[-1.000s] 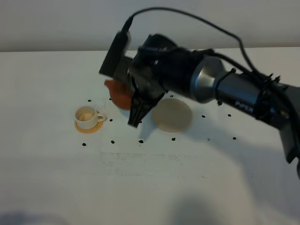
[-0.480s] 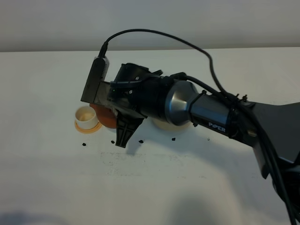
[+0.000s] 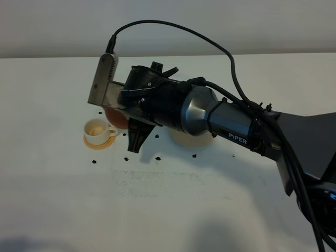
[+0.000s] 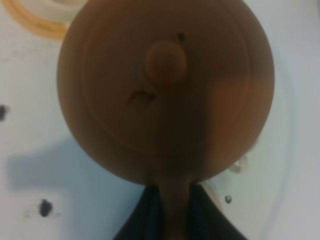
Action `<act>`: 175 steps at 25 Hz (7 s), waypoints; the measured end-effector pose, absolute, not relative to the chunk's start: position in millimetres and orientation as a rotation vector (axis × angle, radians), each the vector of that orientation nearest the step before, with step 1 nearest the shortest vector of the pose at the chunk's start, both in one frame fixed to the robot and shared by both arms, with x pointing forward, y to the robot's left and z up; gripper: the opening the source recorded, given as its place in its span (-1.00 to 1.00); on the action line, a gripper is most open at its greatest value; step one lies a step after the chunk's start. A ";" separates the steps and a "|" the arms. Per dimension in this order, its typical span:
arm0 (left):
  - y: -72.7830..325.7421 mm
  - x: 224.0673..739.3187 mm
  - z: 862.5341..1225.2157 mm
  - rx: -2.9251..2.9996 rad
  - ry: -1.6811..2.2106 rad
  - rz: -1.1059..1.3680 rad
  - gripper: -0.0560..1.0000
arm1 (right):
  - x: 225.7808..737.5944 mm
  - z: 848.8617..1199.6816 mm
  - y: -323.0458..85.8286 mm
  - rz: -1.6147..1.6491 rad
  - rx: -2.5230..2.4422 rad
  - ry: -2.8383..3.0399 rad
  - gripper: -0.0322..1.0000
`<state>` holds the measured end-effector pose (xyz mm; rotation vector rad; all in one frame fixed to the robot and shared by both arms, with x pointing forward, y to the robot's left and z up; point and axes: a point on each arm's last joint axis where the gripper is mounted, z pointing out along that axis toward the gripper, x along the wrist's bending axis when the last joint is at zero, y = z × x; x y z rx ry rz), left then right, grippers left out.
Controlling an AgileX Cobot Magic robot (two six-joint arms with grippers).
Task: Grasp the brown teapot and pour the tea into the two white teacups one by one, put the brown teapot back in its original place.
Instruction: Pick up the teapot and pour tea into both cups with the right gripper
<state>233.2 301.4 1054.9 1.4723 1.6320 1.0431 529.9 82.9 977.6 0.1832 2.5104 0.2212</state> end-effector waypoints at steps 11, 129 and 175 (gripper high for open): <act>301.4 233.2 1054.9 1.472 1.632 1.043 0.05 | 537.6 954.5 82.0 0.123 0.148 2.493 -0.76; 301.4 233.2 1054.9 1.472 1.632 1.043 0.05 | 501.5 949.9 123.7 -0.212 -0.496 2.030 -0.76; 301.4 233.2 1054.9 1.472 1.632 1.043 0.05 | 505.6 955.2 124.7 -0.282 -0.610 1.934 -0.76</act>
